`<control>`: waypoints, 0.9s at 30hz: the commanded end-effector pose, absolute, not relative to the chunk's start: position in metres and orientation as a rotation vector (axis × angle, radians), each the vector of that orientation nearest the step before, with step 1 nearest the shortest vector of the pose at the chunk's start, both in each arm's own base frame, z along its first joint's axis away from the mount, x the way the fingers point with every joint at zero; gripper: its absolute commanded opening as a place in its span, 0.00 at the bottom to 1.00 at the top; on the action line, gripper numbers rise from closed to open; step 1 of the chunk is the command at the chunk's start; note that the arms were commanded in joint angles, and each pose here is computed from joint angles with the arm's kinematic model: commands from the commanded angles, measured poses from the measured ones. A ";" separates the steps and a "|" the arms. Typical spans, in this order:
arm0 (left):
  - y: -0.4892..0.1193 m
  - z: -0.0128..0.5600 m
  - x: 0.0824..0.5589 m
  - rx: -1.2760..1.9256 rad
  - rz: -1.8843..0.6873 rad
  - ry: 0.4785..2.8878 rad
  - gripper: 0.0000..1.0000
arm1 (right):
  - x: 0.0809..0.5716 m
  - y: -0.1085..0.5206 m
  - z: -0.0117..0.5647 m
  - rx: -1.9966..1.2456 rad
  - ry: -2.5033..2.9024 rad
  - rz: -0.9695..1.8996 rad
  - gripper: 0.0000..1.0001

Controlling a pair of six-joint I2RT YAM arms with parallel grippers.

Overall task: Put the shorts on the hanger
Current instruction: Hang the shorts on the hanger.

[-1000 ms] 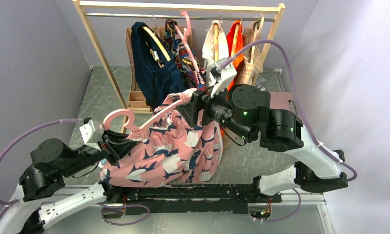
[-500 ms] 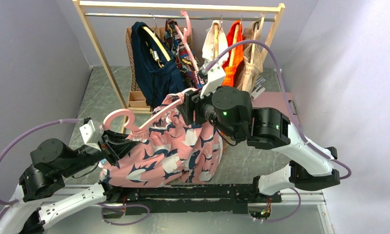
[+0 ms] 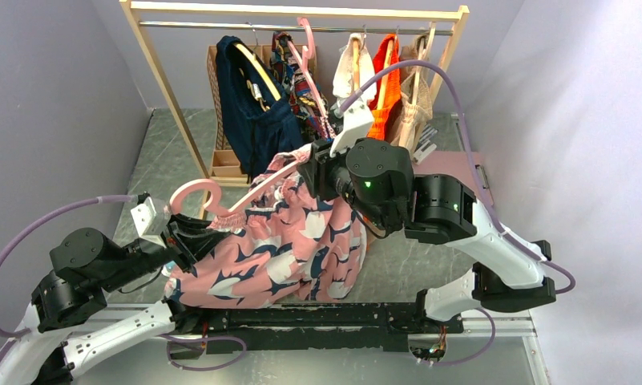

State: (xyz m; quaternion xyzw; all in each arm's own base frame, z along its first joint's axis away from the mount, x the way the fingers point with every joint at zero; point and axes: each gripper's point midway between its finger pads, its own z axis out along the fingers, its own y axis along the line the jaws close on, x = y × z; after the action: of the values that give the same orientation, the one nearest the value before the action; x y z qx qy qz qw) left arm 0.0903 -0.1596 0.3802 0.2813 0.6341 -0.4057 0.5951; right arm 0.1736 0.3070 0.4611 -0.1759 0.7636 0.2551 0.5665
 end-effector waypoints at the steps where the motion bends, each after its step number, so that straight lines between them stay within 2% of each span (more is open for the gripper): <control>1: -0.165 0.396 0.087 0.647 -0.989 1.409 0.07 | 0.175 0.310 0.469 -0.385 1.786 0.618 0.28; 7: -0.167 0.402 0.086 0.654 -1.003 1.388 0.07 | 0.167 0.328 0.474 -0.455 1.762 0.694 0.01; 13: -0.167 0.429 0.085 0.664 -0.995 1.319 0.07 | 0.145 0.358 0.513 -0.592 1.666 0.879 0.00; 17: -0.158 0.470 0.080 0.665 -0.981 1.227 0.07 | 0.108 0.380 0.567 -0.728 1.494 1.140 0.00; 22: -0.146 0.515 0.070 0.665 -0.979 1.119 0.07 | 0.054 0.372 0.637 -0.813 1.181 1.467 0.00; 24: -0.142 0.523 0.067 0.665 -0.981 1.101 0.07 | 0.039 0.373 0.642 -0.862 1.110 1.537 0.00; 27: -0.141 0.516 0.068 0.652 -0.982 1.117 0.07 | 0.027 0.388 0.621 -0.959 1.106 1.583 0.00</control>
State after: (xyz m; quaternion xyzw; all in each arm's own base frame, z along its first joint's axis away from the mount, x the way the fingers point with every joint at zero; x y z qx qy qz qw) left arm 0.0718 -0.1420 0.5021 0.2905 0.5271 -0.4312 0.6722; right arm 0.0696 0.3775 0.6148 -0.3268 0.5312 0.5839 0.5198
